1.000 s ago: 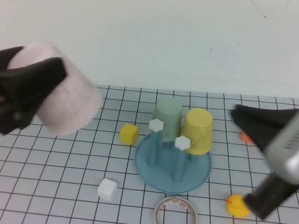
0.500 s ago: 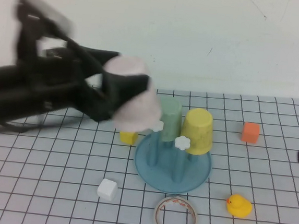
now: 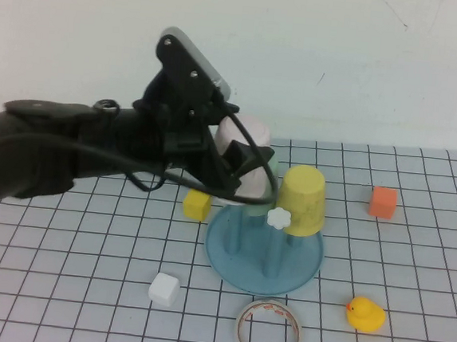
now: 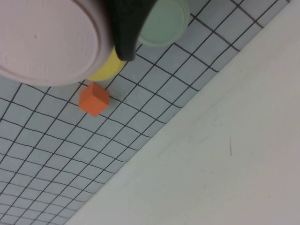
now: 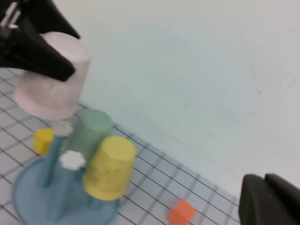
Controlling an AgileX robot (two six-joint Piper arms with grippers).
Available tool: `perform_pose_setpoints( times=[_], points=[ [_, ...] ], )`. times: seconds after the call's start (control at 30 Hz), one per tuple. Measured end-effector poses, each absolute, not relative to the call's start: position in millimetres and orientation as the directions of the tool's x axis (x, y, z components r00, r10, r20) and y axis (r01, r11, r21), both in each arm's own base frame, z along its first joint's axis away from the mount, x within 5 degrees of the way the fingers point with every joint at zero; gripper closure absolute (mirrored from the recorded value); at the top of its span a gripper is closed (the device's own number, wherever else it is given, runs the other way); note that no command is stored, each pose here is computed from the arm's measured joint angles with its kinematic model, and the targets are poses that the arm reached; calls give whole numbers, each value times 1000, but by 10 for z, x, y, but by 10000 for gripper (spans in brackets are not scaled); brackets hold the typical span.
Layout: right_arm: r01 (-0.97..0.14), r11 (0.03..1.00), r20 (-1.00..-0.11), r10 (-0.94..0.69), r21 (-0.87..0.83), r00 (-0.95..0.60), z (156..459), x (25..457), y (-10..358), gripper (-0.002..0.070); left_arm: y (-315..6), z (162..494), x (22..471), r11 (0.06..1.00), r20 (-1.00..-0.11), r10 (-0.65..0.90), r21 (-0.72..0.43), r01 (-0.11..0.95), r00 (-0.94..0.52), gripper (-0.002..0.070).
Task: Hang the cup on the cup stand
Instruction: Place the cup on the cup holder
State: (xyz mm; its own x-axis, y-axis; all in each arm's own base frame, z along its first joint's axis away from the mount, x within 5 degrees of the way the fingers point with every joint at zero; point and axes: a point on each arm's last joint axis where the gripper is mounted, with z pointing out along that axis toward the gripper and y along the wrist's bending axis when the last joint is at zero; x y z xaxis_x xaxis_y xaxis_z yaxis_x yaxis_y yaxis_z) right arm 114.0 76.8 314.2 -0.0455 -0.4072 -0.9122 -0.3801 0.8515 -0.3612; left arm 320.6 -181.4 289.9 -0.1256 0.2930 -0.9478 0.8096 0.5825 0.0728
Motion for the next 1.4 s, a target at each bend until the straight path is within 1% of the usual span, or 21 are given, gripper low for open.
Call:
perform_pose_setpoints(
  times=[0.37, 0.5, 0.73, 0.97, 1.07, 1.23, 1.27, 1.33, 1.4],
  points=[
    [-167, 898, -887, -432, -407, -162, 3120, 1185, 543, 678, -1993, 2645, 3595, 567, -939, 313, 65, 821, -142, 120],
    [-110, 901, -880, -433, -419, -193, 3116, 1187, 482, 678, -2007, 2494, 3656, 556, -923, 363, 105, 825, -127, 120],
    [-86, 902, -878, -433, -424, -205, 3116, 1186, 456, 678, -1993, 2313, 3730, 567, -896, 424, 149, 810, -132, 120],
    [-83, 901, -877, -433, -425, -207, 3116, 1186, 452, 678, -1998, 2180, 3770, 573, -884, 439, 140, 808, -158, 120],
    [-81, 901, -877, -433, -425, -208, 3115, 1186, 450, 678, -2004, 2105, 3785, 586, -882, 427, 103, 804, -198, 120],
    [-79, 901, -877, -433, -426, -209, 3115, 1186, 449, 678, -1999, 2022, 3808, 646, -878, 358, -13, 763, -318, 120],
    [-79, 901, -877, -433, -426, -209, 3115, 1186, 449, 678, -1995, 2012, 3813, 659, -875, 347, -29, 752, -337, 109],
    [-79, 901, -877, -433, -426, -209, 3115, 1186, 449, 678, -1979, 2005, 3826, 683, -870, 332, -43, 729, -363, 40],
    [-79, 901, -877, -433, -426, -209, 3115, 1186, 449, 678, -1966, 2000, 3835, 696, -867, 333, -38, 717, -370, 8]
  ],
)
